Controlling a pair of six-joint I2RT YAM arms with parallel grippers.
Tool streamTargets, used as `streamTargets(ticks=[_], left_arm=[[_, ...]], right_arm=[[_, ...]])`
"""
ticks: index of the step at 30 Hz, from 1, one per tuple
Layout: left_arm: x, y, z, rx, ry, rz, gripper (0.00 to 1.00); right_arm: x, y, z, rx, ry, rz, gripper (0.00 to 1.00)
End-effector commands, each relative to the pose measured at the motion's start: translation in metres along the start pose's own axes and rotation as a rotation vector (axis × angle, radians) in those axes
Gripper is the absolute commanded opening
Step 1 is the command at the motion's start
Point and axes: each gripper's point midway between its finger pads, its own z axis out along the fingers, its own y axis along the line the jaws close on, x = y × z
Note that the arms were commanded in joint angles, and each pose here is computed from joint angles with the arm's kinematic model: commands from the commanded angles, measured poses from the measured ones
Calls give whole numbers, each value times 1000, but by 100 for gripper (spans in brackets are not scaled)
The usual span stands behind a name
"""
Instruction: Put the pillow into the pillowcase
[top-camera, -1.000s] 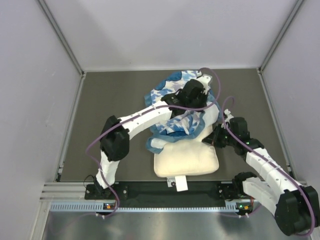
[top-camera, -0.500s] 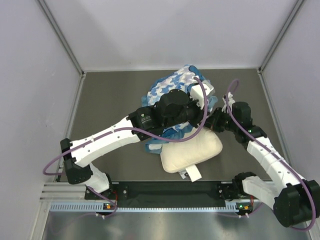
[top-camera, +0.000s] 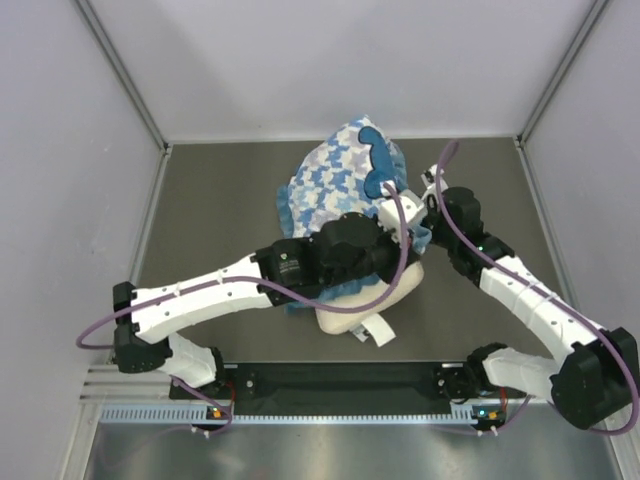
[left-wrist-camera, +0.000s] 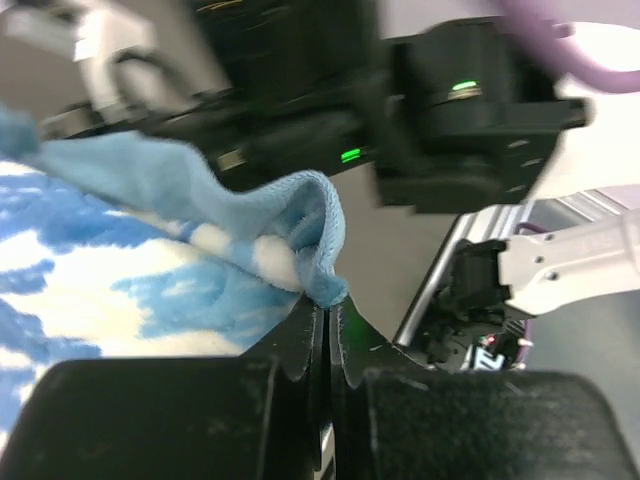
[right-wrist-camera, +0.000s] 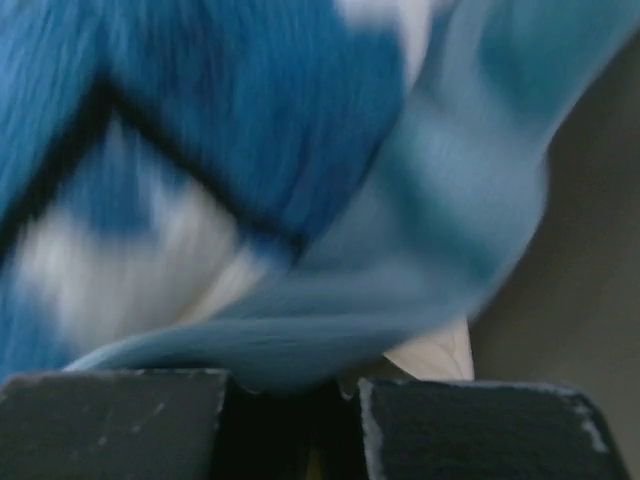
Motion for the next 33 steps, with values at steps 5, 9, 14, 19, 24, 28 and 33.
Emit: streamTargets(ticks=[5, 9, 14, 19, 24, 28, 33], left_arm=[[-71, -115, -41, 225, -198, -103, 0], [-87, -135, -70, 268, -255, -139, 0], [-91, -162, -94, 342, -257, -159, 0], [-97, -168, -108, 347, -271, -183, 0], [-107, -138, -128, 264, -313, -223, 0], [-116, -120, -149, 243, -358, -249, 0], [-118, -112, -158, 233, -369, -265, 0]], right_arm=[[-115, 103, -31, -227, -464, -67, 0], [-143, 98, -51, -165, -604, -10, 0], [-173, 60, -50, -54, -661, 84, 0], [-190, 26, -48, 72, -742, 117, 0], [-213, -12, -60, 142, -737, 147, 0], [-223, -50, -62, 298, -658, 140, 0], [-250, -60, -105, 574, -695, 21, 0]])
